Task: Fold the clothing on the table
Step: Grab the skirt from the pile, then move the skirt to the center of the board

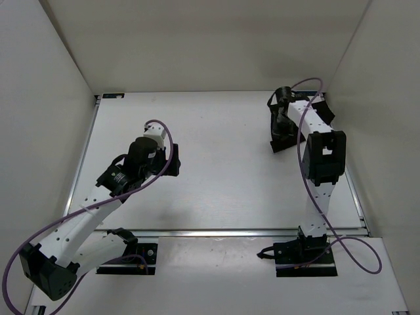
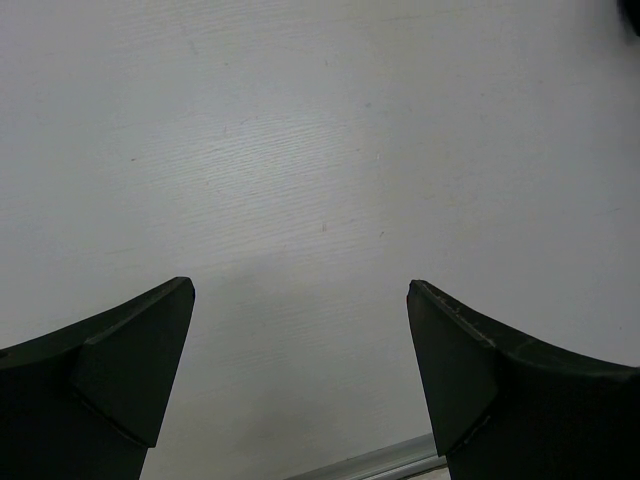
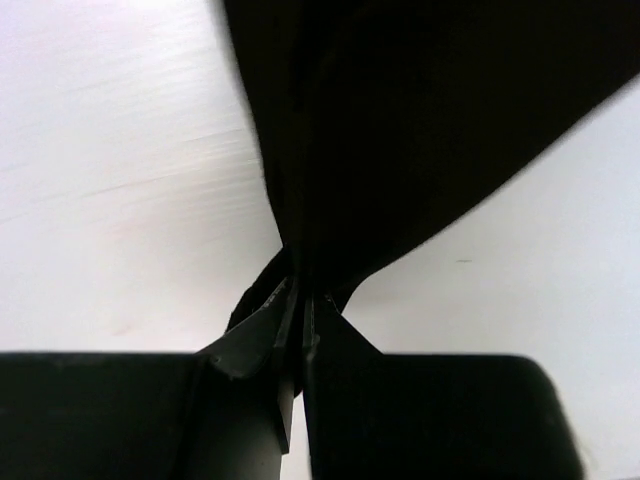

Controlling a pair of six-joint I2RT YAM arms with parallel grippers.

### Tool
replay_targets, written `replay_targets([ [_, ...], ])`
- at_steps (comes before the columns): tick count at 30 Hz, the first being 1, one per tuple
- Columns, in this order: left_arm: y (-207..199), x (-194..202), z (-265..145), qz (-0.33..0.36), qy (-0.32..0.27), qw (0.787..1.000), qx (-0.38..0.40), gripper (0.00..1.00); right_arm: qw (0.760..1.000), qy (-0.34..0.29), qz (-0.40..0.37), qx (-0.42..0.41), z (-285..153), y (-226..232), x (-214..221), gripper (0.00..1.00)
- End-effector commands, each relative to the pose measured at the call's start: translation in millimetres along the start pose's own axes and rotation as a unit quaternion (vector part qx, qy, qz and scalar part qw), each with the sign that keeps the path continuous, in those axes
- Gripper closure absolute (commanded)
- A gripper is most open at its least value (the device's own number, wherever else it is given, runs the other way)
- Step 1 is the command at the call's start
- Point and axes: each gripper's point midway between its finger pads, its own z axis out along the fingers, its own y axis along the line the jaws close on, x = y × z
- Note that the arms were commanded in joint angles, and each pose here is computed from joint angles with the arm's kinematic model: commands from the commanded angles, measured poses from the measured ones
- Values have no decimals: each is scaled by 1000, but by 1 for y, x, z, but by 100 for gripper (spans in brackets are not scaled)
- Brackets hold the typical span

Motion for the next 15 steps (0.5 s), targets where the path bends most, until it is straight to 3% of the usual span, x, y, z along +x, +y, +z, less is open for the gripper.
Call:
replay_targets([
  [1, -4, -9, -1, -16, -14, 1000, 12, 1, 979, -102, -82, -156, -111, 88, -20, 100],
  [3, -8, -18, -1, -31, -22, 999, 20, 1, 969, -103, -115, -194, -138, 121, 8, 100],
  [5, -15, -25, 2, -36, -24, 998, 35, 2, 963, -99, -108, -226, -168, 125, 38, 100],
  [7, -27, -30, 8, -37, -12, 998, 54, 2, 970, -41, -89, -222, -146, 114, 94, 100],
  [8, -34, -31, 14, -41, -4, 997, 67, 1, 964, -58, -78, -248, -160, 112, 100, 100],
  [10, -49, -27, 21, -47, 20, 994, 92, 2, 966, -12, -41, -256, -136, 89, 146, 100],
  [15, -86, 13, 42, -78, 110, 981, 143, 2, 963, 8, -2, -270, -127, 54, 196, 99],
])
